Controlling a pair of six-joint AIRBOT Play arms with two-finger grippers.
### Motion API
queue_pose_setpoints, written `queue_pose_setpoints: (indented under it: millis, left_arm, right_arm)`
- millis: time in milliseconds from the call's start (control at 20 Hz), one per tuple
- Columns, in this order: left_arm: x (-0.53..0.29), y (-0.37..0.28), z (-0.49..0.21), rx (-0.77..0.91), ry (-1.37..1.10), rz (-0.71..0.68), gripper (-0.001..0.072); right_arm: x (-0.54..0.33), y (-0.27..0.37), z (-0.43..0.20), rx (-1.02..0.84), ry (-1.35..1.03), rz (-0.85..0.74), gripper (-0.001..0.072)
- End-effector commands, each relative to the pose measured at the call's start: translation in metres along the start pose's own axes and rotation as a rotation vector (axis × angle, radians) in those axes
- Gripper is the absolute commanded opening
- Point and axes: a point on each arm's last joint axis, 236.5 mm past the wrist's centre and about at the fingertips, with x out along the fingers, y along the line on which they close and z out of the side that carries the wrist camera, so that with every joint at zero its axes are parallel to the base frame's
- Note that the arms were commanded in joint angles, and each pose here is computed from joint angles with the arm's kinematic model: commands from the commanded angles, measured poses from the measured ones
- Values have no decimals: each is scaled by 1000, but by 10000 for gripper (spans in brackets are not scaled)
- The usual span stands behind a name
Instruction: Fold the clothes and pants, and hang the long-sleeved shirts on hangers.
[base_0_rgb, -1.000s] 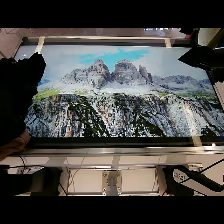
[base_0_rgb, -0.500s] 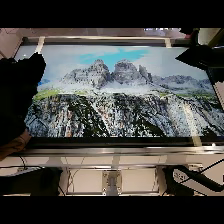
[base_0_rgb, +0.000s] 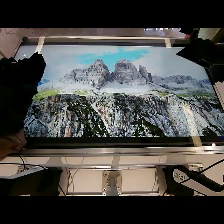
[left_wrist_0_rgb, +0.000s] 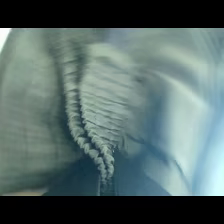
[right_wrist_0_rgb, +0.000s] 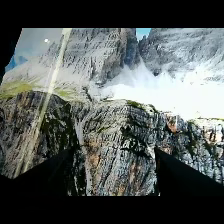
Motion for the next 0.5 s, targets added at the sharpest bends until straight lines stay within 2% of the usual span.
queue_pose_setpoints:
  millis: [0, 100, 200, 300, 450]
  left_arm:
    - [-63, -166, 1, 97, -131, -459, 20]
    - [-120, -265, -41, 199, -158, -730, 20]
    - [-162, -327, -97, 335, -154, -868, 20]
    - [-183, -357, -147, 420, -146, -910, 20]
    - [-166, -355, -188, 502, -109, -805, 19]
  right_arm:
    - [-32, -19, 26, -75, -96, -166, 557]
    - [-61, -28, 48, -124, -180, -283, 557]
    - [-86, -34, 60, -212, -227, -376, 557]
    - [-99, -43, 61, -291, -221, -453, 557]
    - [-94, -56, 54, -281, -184, -485, 557]
